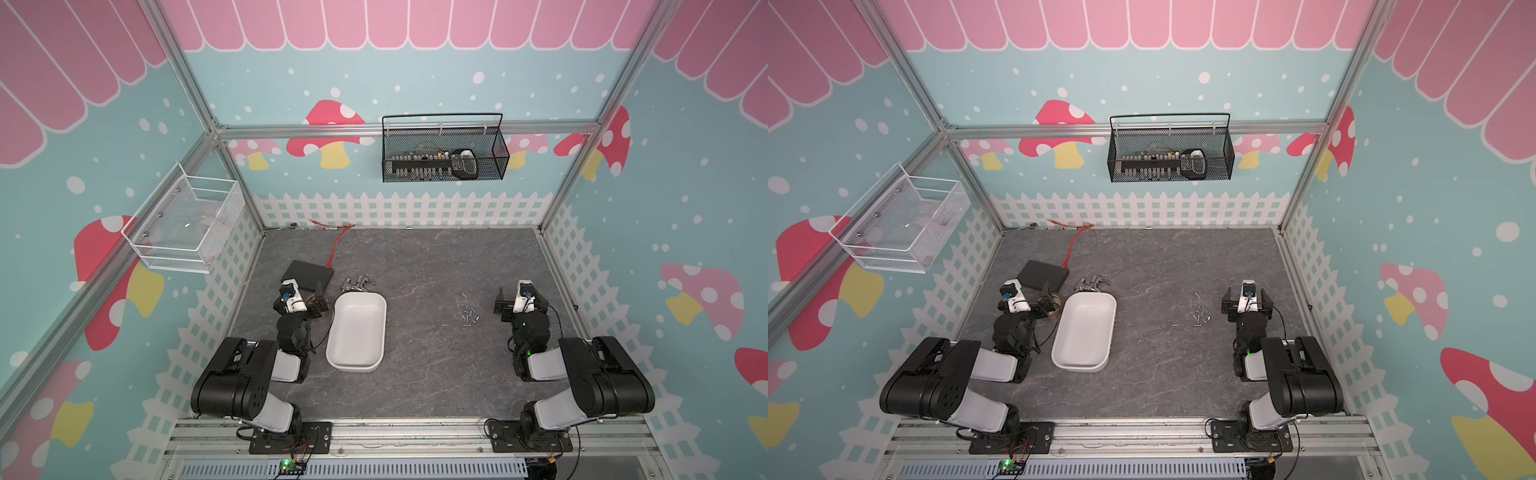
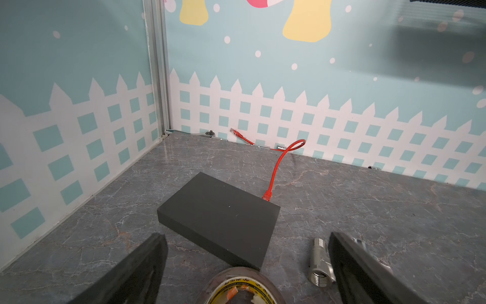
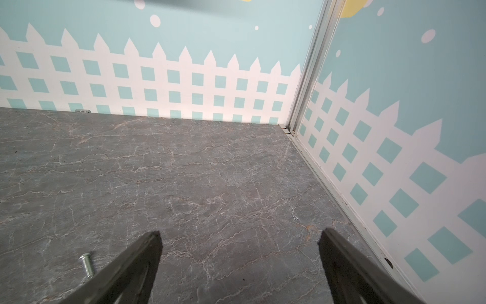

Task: Put the screws on the desktop into the storage box
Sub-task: Pick up the screw from the center of the board.

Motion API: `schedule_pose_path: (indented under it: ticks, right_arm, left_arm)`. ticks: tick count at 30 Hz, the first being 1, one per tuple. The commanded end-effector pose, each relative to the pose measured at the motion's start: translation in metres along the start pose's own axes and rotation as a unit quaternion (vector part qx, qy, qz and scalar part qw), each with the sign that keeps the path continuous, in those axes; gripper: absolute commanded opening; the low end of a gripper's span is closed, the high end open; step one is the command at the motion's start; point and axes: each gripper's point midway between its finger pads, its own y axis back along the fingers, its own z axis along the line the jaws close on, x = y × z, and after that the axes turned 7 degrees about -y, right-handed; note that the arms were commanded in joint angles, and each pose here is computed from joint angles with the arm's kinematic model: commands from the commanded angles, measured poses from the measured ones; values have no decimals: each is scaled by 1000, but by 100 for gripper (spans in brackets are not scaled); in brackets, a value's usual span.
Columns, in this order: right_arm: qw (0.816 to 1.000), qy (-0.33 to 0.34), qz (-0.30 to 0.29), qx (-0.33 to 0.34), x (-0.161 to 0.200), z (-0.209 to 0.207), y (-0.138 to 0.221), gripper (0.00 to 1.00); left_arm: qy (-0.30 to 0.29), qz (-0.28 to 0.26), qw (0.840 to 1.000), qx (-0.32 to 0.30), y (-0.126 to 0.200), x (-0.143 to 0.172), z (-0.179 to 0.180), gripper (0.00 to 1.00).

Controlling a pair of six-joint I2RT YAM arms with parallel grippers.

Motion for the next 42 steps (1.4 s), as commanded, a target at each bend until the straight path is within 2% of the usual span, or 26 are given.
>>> schedule_pose_path:
  ticks: [1, 5, 8, 10, 11, 13, 16, 19, 21, 24, 26, 30, 32, 35, 38, 42]
  right_arm:
    - [1000, 1, -14, 2, -8, 1, -4, 99]
    - [1000, -4, -17, 10, -16, -1, -4, 99]
    - [1000, -4, -8, 23, -41, -3, -7, 99]
    - [998, -49, -5, 45, -62, -12, -3, 99]
    - [997, -70, -6, 41, -72, -11, 0, 99]
    - [995, -104, -6, 2, -84, 1, 6, 99]
    - [988, -136, 30, -64, -87, 24, 13, 98]
    - [976, -147, 88, -138, -77, 50, 23, 92]
    - [961, -162, 137, -180, -65, 67, 32, 87]
    - [937, -181, 214, -207, -39, 80, 45, 83]
    - [923, -188, 260, -213, -23, 85, 51, 81]
    - [905, -194, 319, -203, 7, 88, 55, 74]
    - [895, -193, 349, -201, 21, 92, 53, 71]
    - [877, -176, 405, -187, 45, 96, 51, 70]
    - [876, -158, 425, -164, 59, 94, 48, 68]
    - [889, -139, 416, -136, 61, 86, 40, 60]
  left_arm:
    - [-5, -11, 1000, 0, -4, -7, -2, 99]
    - [-5, -12, 1000, 2, -4, -7, -1, 99]
    - [-22, -21, 1000, 6, -1, -17, -10, 99]
    - [-36, -14, 999, -19, -1, -33, -14, 99]
    - [-25, -7, 999, -32, -1, -46, -14, 99]
    - [61, -5, 998, -34, 2, -77, -14, 99]
    - [186, 5, 982, 19, 15, -111, -27, 99]
    - [251, 41, 965, 70, 35, -134, -36, 99]
    - [267, 40, 954, 126, 54, -153, -41, 99]
    - [233, 50, 950, 201, 86, -172, -56, 99]
    - [194, 71, 955, 211, 100, -168, -58, 93]
    - [162, 143, 962, 168, 112, -129, -45, 87]
    - [158, 155, 961, 167, 114, -121, -46, 83]
    - [155, 158, 957, 189, 115, -124, -55, 81]
    - [150, 170, 956, 185, 108, -116, -55, 81]
    - [147, 194, 947, 210, 105, -107, -65, 77]
